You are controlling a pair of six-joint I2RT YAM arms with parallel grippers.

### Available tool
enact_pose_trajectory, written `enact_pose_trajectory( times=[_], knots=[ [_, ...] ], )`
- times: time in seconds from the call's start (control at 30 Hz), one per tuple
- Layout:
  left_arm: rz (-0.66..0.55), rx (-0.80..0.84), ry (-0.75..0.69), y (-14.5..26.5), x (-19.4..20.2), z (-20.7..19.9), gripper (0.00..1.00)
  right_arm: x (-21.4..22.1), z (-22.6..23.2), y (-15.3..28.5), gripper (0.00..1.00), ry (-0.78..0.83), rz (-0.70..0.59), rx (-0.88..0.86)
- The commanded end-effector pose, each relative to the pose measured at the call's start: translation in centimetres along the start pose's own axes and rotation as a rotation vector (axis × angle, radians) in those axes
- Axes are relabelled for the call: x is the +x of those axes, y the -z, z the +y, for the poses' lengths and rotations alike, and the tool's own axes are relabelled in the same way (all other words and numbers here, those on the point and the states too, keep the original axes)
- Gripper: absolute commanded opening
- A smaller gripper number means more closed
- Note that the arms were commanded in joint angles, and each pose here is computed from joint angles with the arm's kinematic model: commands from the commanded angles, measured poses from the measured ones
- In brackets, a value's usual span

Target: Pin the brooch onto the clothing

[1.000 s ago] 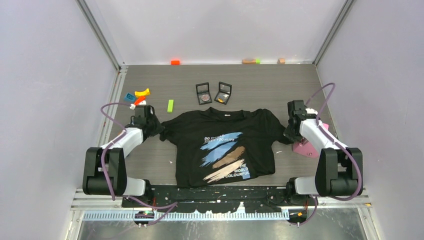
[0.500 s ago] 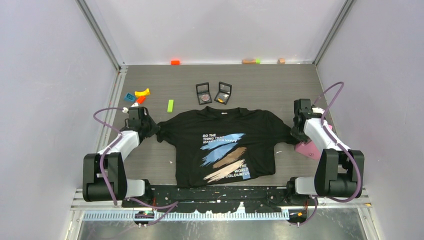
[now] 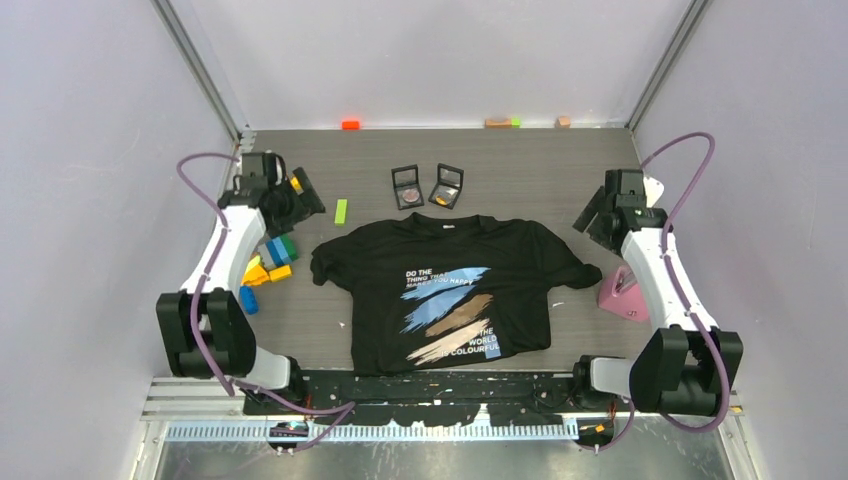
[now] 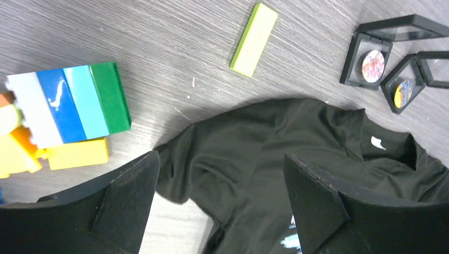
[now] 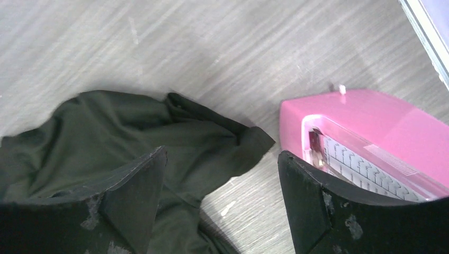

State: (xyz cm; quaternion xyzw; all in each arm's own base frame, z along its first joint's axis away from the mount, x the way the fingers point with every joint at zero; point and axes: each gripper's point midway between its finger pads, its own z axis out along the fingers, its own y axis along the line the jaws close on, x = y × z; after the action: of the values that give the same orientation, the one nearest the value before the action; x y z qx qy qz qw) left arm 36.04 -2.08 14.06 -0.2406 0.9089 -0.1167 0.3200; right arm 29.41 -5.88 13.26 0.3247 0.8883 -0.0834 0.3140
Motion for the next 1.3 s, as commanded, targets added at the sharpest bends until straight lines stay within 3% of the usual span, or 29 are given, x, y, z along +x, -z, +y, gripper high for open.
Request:
enact_pose_trajectory(
  times=[0.0, 0.27, 0.5, 0.73, 1.0, 1.27],
  knots=[
    [0.137, -0.07, -0.157, 2.5, 0.4, 0.0, 0.89, -2.9, 3.2, 3.1, 0.83, 0.02, -0.072, -0.155],
    [0.042, 0.063, -0.36, 3.9, -2.5, -7.6, 0.87, -2.7, 13.3, 5.1, 0.85, 0.208, -0.135, -0.36],
    [0.055, 0.234, -0.408, 4.3, -0.7, -9.4, 0.86, -0.3, 25.4, 6.0, 0.84, 0.456, -0.137, -0.505],
    [0.073, 0.33, -0.39, 4.8, 0.6, -10.5, 0.86, 1.9, 34.7, 2.7, 0.82, 0.664, -0.118, -0.55],
    [0.075, 0.36, -0.378, 5.1, 0.7, -10.8, 0.86, 4.7, 39.3, -1.5, 0.81, 0.827, -0.083, -0.536],
    [0.082, 0.382, -0.324, 5.0, 0.1, -10.5, 0.85, 5.9, 41.6, -2.0, 0.75, 0.88, -0.093, -0.566]
  ],
)
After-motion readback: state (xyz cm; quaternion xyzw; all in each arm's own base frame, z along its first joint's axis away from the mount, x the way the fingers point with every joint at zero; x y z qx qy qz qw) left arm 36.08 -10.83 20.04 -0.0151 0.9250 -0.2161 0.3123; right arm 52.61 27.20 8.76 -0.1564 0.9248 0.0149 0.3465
